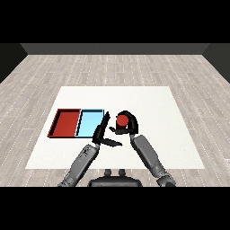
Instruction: Pick the red can and put it in the red box
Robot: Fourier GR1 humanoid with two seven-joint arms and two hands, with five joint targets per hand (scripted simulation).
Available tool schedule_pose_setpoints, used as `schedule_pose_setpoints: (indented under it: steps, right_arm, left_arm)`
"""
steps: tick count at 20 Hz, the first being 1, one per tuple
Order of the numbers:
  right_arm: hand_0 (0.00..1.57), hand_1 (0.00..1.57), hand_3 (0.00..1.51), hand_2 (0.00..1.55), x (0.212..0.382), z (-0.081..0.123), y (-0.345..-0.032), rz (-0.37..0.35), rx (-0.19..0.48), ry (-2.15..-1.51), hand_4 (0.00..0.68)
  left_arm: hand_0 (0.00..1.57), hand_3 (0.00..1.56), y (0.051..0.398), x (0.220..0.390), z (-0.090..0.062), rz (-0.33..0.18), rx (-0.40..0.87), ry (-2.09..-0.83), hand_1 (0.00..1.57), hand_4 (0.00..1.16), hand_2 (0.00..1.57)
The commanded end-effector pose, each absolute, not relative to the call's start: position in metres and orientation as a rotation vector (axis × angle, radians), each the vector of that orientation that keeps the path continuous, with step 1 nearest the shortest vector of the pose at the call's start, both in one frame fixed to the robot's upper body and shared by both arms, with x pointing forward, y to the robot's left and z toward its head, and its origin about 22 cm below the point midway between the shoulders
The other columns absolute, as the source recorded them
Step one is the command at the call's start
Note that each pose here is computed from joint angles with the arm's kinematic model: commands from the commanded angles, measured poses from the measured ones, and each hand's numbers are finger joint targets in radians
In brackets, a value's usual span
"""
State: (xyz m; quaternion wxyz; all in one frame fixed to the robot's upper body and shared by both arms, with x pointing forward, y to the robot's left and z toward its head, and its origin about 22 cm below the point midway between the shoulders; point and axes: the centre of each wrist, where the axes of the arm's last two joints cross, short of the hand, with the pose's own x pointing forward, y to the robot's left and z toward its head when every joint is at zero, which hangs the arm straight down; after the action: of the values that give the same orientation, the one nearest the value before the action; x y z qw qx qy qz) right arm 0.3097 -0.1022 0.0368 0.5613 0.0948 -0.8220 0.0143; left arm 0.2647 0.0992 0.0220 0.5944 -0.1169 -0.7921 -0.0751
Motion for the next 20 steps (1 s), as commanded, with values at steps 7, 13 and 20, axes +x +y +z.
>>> schedule_pose_setpoints:
  steps: [7,13,20]
  right_arm:
    - [1.43,1.43,1.40,1.43,0.307,0.039,-0.082,0.059,0.288,-1.946,0.626]
    - [1.45,1.45,1.38,1.42,0.283,0.060,-0.067,0.072,0.318,-1.987,0.615]
    - [1.46,1.46,1.39,1.44,0.291,0.041,-0.044,0.070,0.333,-1.970,0.588]
  left_arm:
    - [0.00,0.00,0.099,0.278,0.006,-0.216,-0.228,-1.786,0.00,0.00,0.00]
    - [0.00,0.00,0.076,0.291,0.022,-0.233,-0.255,-1.777,0.00,0.00,0.00]
    - [0.00,0.00,0.072,0.283,0.021,-0.258,-0.251,-1.784,0.00,0.00,0.00]
